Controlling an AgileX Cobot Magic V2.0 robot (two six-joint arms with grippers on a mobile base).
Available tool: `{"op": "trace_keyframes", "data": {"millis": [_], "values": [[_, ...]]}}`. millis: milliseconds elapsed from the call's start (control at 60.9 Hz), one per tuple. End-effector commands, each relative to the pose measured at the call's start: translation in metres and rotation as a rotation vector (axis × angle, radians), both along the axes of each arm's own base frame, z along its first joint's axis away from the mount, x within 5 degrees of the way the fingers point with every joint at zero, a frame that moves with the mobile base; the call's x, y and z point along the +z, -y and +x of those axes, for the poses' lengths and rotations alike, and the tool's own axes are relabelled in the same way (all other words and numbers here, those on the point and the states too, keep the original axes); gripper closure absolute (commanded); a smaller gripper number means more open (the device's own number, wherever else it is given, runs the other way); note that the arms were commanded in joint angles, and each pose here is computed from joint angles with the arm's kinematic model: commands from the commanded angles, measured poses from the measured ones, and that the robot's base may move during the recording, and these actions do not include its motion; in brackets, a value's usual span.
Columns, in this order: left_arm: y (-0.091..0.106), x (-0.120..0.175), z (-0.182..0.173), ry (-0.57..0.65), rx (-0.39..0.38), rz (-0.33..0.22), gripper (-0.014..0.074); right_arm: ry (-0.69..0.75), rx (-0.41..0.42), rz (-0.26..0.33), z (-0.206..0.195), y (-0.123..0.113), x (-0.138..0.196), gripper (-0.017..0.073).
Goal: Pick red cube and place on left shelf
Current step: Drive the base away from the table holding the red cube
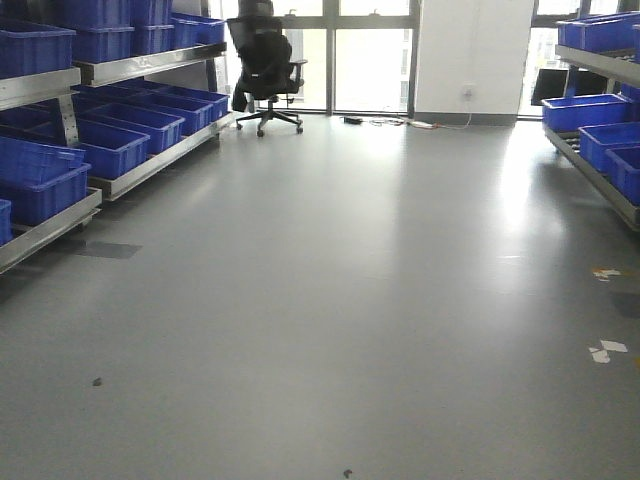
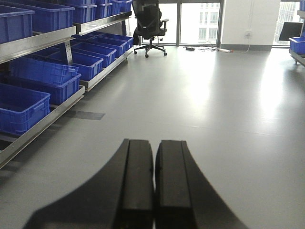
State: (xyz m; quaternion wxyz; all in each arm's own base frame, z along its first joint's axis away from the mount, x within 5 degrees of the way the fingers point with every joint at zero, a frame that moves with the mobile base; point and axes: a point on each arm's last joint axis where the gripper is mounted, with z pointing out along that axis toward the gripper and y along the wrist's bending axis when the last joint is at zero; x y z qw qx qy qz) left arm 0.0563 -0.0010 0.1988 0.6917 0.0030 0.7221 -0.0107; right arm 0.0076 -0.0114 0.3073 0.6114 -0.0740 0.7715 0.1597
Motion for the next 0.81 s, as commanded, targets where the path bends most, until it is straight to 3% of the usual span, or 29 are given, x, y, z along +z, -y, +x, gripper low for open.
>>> {"op": "trace_keyframes", "data": {"millis": [0,789], "values": [[0.0002,0.0010,-0.0001,0.079,-0.002,-0.007,0.0492,0.098,0.007,0.009,0.0011,-0.0005,0.0148,0.0368],[0.0002,0.0010,-0.0001,0.079,-0.002,-0.007,0.0492,0.098,0.007,0.009,0.0011,-0.0005,0.0148,0.0368]]}}
